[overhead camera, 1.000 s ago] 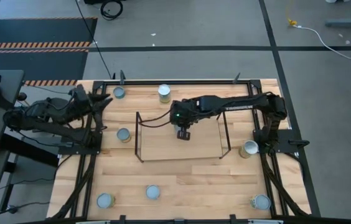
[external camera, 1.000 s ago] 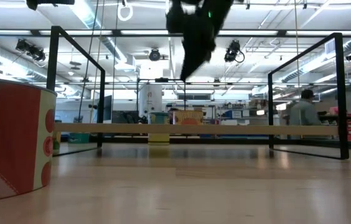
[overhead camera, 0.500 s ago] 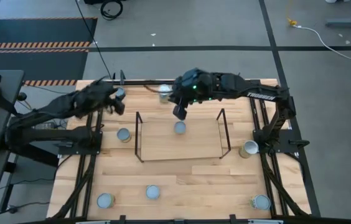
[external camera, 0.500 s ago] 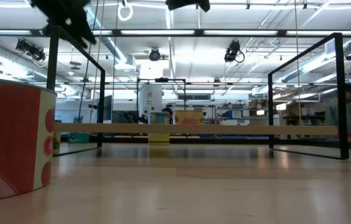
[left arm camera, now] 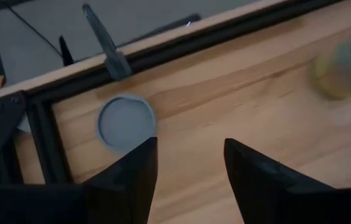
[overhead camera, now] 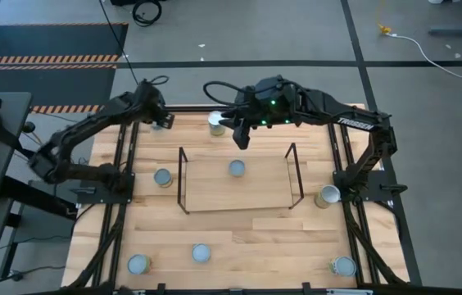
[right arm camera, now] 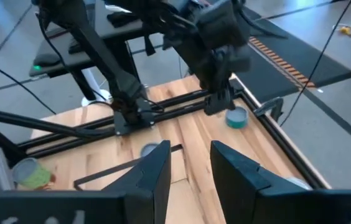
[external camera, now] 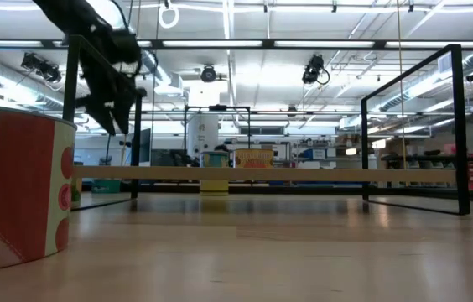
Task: Pick and place cans onto a shelf
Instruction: Put the canned tuna on the shelf
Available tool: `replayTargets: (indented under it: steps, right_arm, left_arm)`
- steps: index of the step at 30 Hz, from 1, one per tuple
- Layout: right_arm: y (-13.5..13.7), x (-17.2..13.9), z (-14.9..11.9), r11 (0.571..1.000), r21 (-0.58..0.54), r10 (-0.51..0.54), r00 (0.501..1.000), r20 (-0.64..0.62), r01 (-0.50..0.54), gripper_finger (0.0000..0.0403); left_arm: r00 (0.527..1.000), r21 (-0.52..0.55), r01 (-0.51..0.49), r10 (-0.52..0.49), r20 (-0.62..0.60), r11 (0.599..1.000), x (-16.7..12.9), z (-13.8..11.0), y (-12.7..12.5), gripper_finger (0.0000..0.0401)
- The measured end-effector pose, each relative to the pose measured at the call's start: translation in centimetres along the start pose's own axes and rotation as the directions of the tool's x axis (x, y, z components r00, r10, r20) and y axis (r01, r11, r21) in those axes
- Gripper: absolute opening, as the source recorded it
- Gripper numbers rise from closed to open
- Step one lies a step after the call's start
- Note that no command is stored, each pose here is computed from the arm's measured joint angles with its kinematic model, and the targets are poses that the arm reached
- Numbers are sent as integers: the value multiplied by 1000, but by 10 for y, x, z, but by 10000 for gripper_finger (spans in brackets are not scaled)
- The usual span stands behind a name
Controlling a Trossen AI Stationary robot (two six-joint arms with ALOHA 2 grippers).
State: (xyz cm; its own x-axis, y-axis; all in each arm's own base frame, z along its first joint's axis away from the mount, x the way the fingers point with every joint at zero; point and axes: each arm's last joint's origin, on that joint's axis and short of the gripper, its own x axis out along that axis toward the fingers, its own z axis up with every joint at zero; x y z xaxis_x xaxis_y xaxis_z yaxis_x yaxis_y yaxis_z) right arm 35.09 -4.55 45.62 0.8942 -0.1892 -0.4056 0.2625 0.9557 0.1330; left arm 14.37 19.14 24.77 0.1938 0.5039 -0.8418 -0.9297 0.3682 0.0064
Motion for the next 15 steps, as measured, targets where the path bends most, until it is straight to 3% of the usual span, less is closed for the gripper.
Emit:
replayTargets:
  steps: [5, 10, 15]
  right_arm:
    - [-9, 1, 2, 999, -37, 1, 1000, -1, -1, 119]
    - [-23, 0, 1, 979, -42, 198, 979, -56, -200, 119]
    - [-46, -3, 1, 969, -77, 227, 970, -93, -234, 119]
  left_arm:
    - [997, 29, -22, 25, -75, 999, 37, 4, -4, 187]
    - [982, 39, -49, 55, -179, 998, 68, -1, -5, 187]
    - [959, 12, -121, 120, -258, 993, 92, -7, 2, 187]
